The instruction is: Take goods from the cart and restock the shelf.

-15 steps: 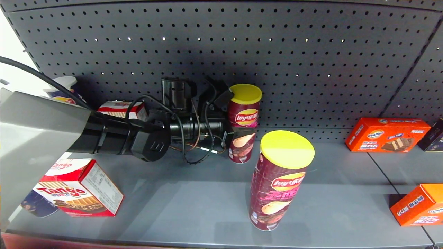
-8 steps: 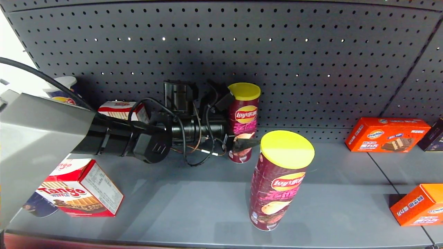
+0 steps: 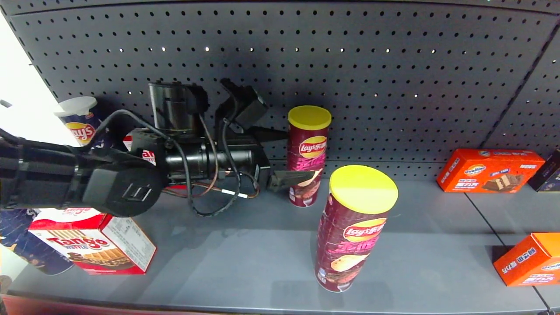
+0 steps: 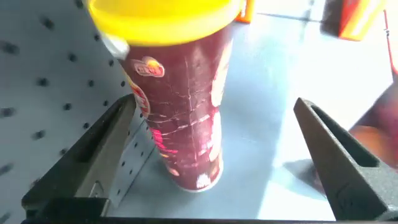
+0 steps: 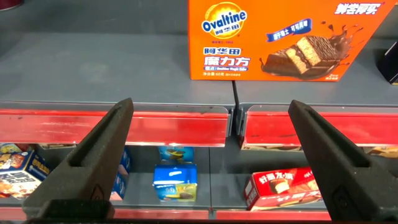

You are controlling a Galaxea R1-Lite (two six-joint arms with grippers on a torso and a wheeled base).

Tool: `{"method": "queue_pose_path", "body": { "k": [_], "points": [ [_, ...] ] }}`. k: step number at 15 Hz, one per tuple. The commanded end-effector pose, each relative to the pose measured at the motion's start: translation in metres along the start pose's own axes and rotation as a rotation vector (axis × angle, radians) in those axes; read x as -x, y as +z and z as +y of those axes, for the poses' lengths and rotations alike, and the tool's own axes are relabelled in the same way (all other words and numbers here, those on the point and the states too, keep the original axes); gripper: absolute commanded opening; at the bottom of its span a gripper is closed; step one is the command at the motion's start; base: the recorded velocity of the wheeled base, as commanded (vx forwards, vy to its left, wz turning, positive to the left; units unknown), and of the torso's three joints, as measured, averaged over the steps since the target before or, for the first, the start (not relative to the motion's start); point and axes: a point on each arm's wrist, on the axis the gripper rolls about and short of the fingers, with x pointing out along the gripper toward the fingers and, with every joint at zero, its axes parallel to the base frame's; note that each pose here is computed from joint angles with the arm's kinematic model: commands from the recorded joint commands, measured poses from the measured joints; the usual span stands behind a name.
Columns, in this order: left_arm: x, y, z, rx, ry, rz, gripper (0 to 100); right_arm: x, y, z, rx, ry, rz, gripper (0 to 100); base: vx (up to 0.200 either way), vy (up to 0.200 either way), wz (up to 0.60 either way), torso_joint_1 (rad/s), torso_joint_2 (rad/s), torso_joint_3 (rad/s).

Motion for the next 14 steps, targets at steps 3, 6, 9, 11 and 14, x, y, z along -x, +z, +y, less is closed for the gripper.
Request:
{"method": "queue_pose_path", "body": {
  "k": [3,6,9,11,14],
  "points": [
    [0.061,0.023,-0.039,-0.014,0.101,0.000,100,0.000,0.000,0.000,0.000,0.000,0.000,100,0.000,0.000,0.00,0.000,0.00,0.000],
    [0.091,0.020,-0.065,-0.005,0.148,0.013,100,0.000,0.000,0.000,0.000,0.000,0.000,100,0.000,0.000,0.00,0.000,0.00,0.000],
    [0.099,0.013,-0.072,-0.005,0.199,0.004,100,0.000,0.000,0.000,0.000,0.000,0.000,100,0.000,0.000,0.00,0.000,0.00,0.000],
    [0.101,0.015,-0.072,-0.022,0.272,-0.009,100,0.000,0.000,0.000,0.000,0.000,0.000,100,0.000,0.000,0.00,0.000,0.00,0.000],
    [0.105,0.017,-0.076,-0.021,0.316,-0.003,100,0.000,0.000,0.000,0.000,0.000,0.000,100,0.000,0.000,0.00,0.000,0.00,0.000]
  ]
}}
